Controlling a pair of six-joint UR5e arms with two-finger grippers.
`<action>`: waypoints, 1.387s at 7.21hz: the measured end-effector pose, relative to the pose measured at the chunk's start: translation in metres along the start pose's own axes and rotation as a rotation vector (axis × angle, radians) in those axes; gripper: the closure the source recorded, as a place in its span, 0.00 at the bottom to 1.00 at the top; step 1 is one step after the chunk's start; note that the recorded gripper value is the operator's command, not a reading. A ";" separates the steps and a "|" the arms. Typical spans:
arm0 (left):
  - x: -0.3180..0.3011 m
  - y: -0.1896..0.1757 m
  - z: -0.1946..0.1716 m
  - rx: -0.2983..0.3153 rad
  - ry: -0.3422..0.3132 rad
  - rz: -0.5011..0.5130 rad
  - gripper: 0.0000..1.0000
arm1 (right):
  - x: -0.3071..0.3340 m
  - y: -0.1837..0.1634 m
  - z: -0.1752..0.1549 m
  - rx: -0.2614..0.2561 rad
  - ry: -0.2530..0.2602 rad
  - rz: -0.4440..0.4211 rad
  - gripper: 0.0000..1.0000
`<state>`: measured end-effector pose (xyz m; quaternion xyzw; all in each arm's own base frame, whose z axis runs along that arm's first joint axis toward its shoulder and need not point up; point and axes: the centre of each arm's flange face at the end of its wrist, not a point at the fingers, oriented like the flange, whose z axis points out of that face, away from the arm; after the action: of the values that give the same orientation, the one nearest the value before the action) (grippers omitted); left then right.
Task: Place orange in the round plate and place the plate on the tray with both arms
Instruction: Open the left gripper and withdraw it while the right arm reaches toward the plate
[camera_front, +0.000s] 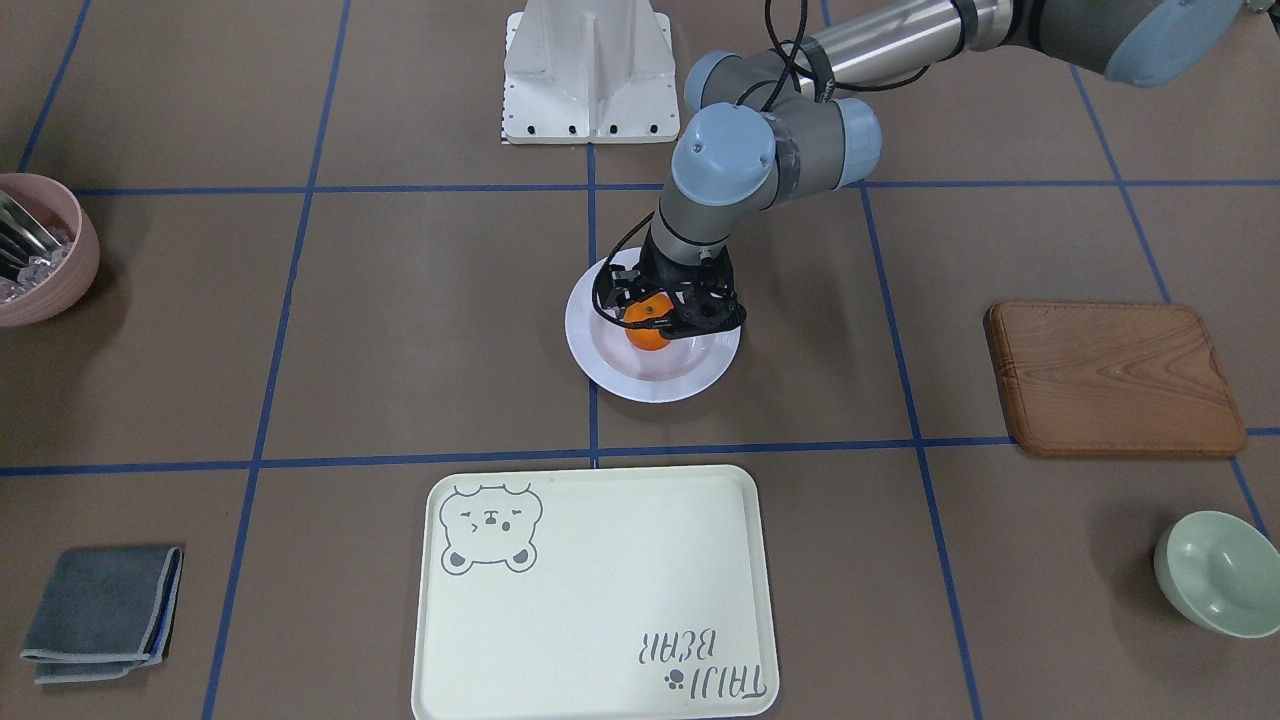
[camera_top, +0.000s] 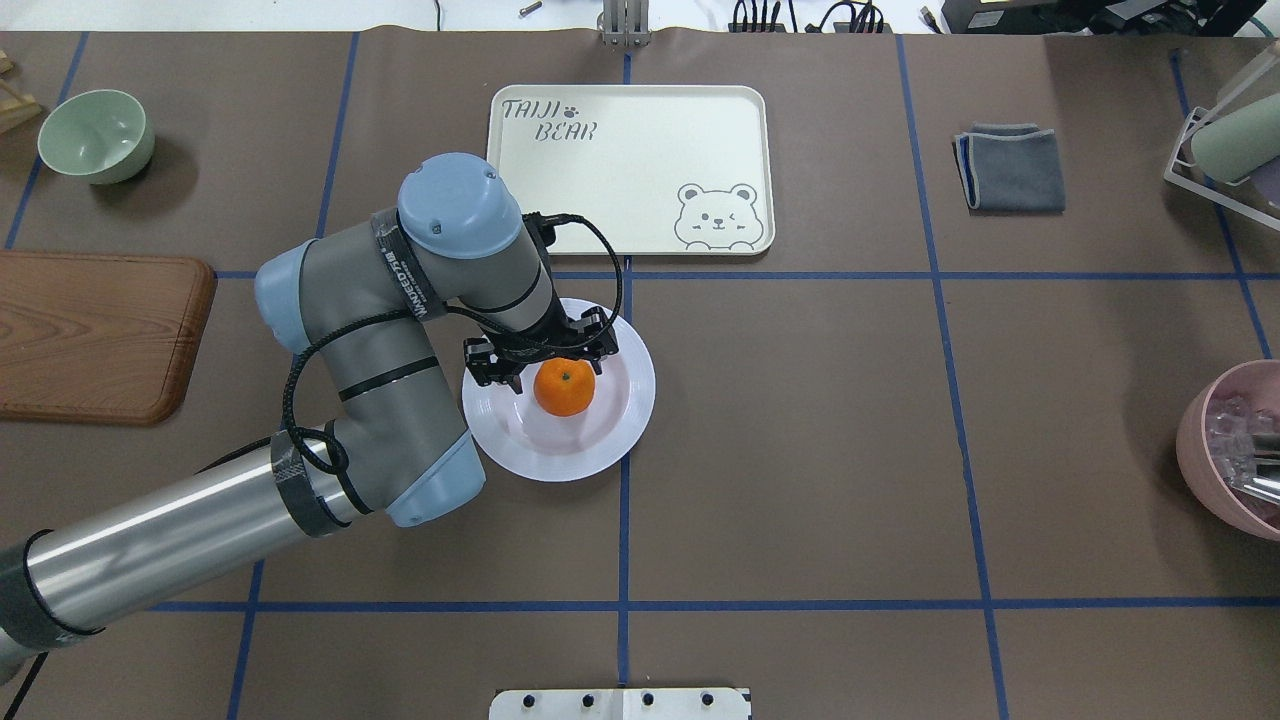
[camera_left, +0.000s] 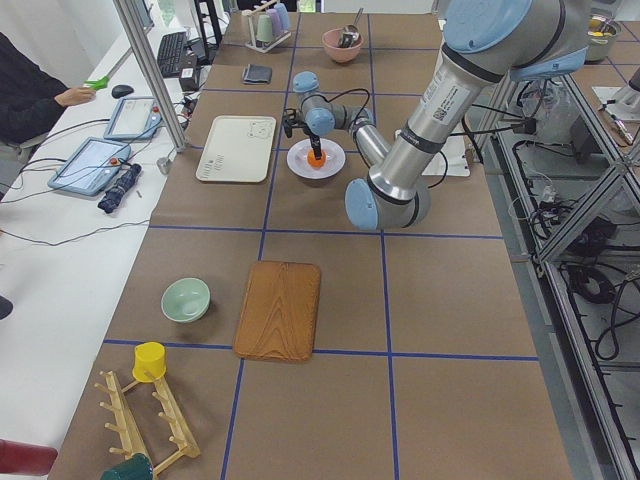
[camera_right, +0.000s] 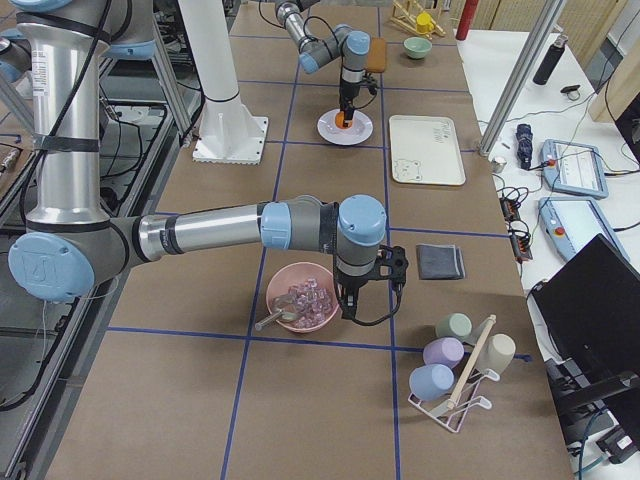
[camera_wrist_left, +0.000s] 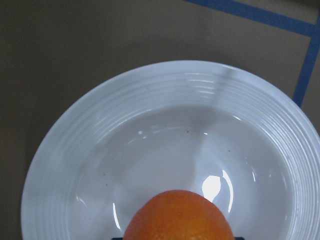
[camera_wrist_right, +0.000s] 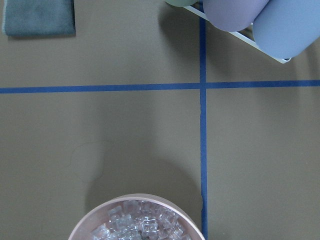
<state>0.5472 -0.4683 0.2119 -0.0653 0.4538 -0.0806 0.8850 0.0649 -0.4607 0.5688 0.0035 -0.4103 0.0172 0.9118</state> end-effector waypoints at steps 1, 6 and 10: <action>-0.020 -0.006 -0.017 0.024 0.012 -0.004 0.01 | -0.018 -0.006 -0.008 0.018 -0.016 0.023 0.00; -0.141 -0.086 -0.105 0.108 -0.046 0.139 0.01 | -0.252 -0.039 0.004 0.005 -0.148 0.107 0.00; -0.223 -0.164 -0.123 0.160 -0.143 0.152 0.01 | -0.356 -0.032 0.097 -0.008 -0.370 0.107 0.00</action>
<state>0.3051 -0.5891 0.3483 0.0347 0.3855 -0.0442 0.9210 -0.2424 -0.5043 0.3674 -0.0188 -0.5705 0.0632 0.8187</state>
